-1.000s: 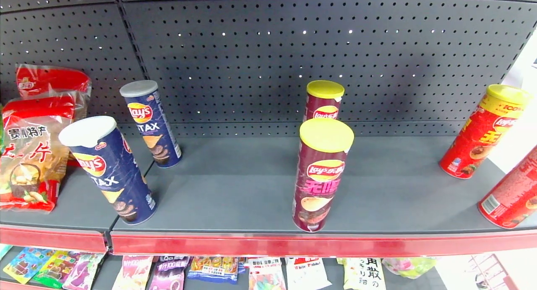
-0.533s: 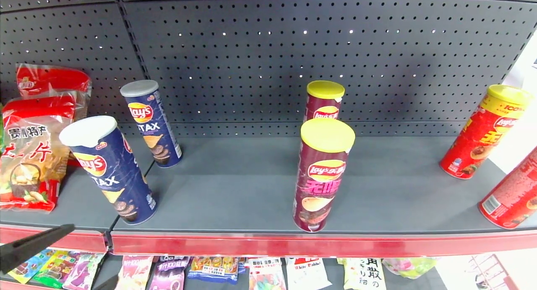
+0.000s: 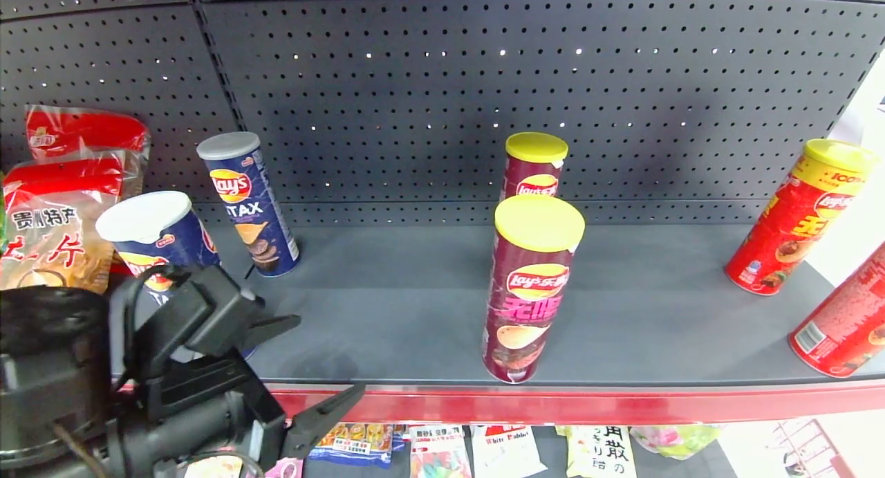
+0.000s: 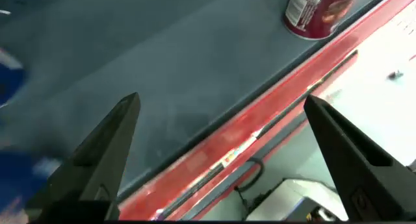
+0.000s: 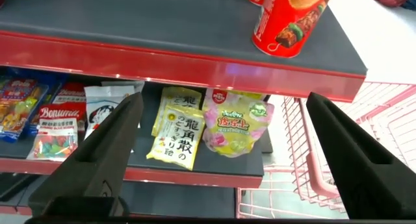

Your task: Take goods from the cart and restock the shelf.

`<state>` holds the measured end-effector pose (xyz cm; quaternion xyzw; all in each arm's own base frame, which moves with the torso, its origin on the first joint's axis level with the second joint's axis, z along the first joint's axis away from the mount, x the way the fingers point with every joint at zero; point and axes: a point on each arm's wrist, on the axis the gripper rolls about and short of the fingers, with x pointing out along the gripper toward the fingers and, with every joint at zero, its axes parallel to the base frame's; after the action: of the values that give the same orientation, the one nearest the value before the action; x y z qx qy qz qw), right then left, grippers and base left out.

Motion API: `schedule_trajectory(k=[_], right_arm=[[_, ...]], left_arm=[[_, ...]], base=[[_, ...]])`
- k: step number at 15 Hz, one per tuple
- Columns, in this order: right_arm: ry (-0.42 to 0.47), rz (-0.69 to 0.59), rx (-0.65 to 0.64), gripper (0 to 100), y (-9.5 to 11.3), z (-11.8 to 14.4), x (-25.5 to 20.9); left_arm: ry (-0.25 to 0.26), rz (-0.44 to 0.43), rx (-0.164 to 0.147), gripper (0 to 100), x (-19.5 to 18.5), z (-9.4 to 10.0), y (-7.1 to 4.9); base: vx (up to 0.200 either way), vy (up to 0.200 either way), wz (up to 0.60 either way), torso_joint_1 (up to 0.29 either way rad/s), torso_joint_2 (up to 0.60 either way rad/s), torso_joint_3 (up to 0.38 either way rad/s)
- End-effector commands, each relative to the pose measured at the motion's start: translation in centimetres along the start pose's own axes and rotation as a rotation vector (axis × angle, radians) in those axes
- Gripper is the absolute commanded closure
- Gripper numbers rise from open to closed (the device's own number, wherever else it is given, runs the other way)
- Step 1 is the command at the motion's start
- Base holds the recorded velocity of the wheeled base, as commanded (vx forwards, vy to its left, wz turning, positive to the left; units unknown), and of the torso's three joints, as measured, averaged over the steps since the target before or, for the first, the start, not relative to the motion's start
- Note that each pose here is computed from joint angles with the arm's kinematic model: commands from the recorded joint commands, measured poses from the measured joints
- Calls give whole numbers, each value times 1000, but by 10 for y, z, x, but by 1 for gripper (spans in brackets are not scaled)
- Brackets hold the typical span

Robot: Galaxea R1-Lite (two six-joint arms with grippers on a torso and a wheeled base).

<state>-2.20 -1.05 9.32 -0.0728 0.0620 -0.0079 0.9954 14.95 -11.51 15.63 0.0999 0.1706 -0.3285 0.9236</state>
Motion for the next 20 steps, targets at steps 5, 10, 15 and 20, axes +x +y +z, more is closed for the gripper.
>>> schedule_trajectory(k=[5, 10, 15, 20], right_arm=[[3, 8, -1, 0, 1, -4, 3], [1, 9, -2, 0, 1, -4, 3], [3, 10, -1, 0, 1, -4, 3], [1, 9, -1, 0, 1, -4, 3]], left_arm=[[134, 33, 9, 0, 90, 7, -11], [135, 10, -14, 0, 117, 13, -20], [135, 0, -14, 0, 121, 14, -21], [117, -13, -9, 0, 129, 20, -25]], base=[[0, 0, 0, 0, 0, 0], [0, 0, 0, 0, 0, 0], [0, 0, 0, 0, 0, 0], [0, 0, 0, 0, 0, 0]])
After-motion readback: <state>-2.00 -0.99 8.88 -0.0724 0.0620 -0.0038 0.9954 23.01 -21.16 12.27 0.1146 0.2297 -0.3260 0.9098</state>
